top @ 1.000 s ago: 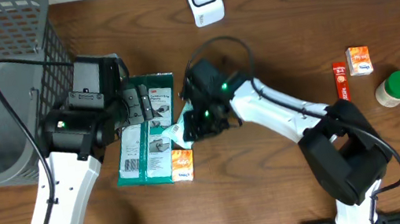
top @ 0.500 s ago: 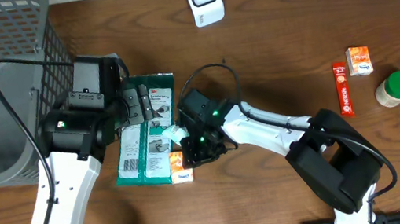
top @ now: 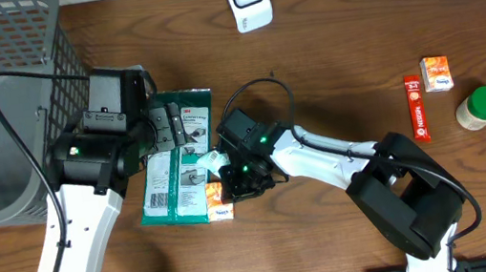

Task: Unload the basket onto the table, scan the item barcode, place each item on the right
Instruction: 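Lower the right gripper onto the small orange juice box and close, then lift the orange juice box and carry it to the right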

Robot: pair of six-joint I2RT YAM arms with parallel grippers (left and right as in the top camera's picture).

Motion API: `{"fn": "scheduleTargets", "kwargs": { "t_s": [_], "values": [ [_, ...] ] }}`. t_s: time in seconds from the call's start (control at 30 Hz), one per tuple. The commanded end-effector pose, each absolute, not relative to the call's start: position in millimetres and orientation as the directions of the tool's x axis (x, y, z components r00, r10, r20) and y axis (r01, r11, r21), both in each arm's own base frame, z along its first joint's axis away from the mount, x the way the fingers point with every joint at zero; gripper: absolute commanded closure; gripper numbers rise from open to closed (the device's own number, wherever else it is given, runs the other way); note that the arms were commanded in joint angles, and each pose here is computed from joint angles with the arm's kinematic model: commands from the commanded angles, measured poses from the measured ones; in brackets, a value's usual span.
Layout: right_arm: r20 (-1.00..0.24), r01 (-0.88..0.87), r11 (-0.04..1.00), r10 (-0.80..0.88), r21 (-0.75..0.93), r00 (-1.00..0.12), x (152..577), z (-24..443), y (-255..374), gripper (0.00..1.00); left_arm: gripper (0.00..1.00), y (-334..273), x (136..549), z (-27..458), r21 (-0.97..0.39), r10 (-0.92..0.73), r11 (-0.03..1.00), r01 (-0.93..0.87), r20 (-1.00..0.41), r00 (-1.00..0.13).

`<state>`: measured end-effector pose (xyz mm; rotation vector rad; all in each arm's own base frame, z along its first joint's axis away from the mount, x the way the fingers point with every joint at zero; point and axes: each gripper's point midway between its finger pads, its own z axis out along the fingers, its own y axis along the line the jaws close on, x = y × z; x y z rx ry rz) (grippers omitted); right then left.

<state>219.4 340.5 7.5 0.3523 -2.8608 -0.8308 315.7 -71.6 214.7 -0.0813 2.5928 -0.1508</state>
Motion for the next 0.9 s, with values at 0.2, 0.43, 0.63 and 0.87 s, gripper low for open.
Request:
{"fn": "scheduleTargets", "kwargs": {
  "t_s": [0.2, 0.43, 0.63, 0.87],
  "values": [
    [0.093, -0.201, 0.806, -0.301, 0.557, -0.949, 208.2, 5.6, 338.4, 0.98, 0.16, -68.4, 318.6, 218.2, -0.109, -0.08, 0.994, -0.027, -0.524, -0.848],
    [-0.003, -0.239, 0.438, -0.475, 0.867, -0.88, 212.2, 70.5, 342.4, 0.99, 0.16, -68.4, 318.6, 218.2, -0.109, -0.08, 0.994, -0.027, -0.524, -0.848],
    [-0.117, -0.214, 0.164, -0.461, 0.963, -0.88, 229.4, 118.8, 309.9, 0.99, 0.16, -68.4, 318.6, 218.2, -0.109, -0.08, 0.994, -0.027, -0.524, -0.848],
    [-0.2, -0.228, 0.045, -0.341, 0.973, -0.919, 251.2, 139.8, 261.3, 0.99, 0.16, -68.4, 318.6, 218.2, -0.109, -0.08, 0.994, -0.027, -0.524, -0.848]
  ]
}}
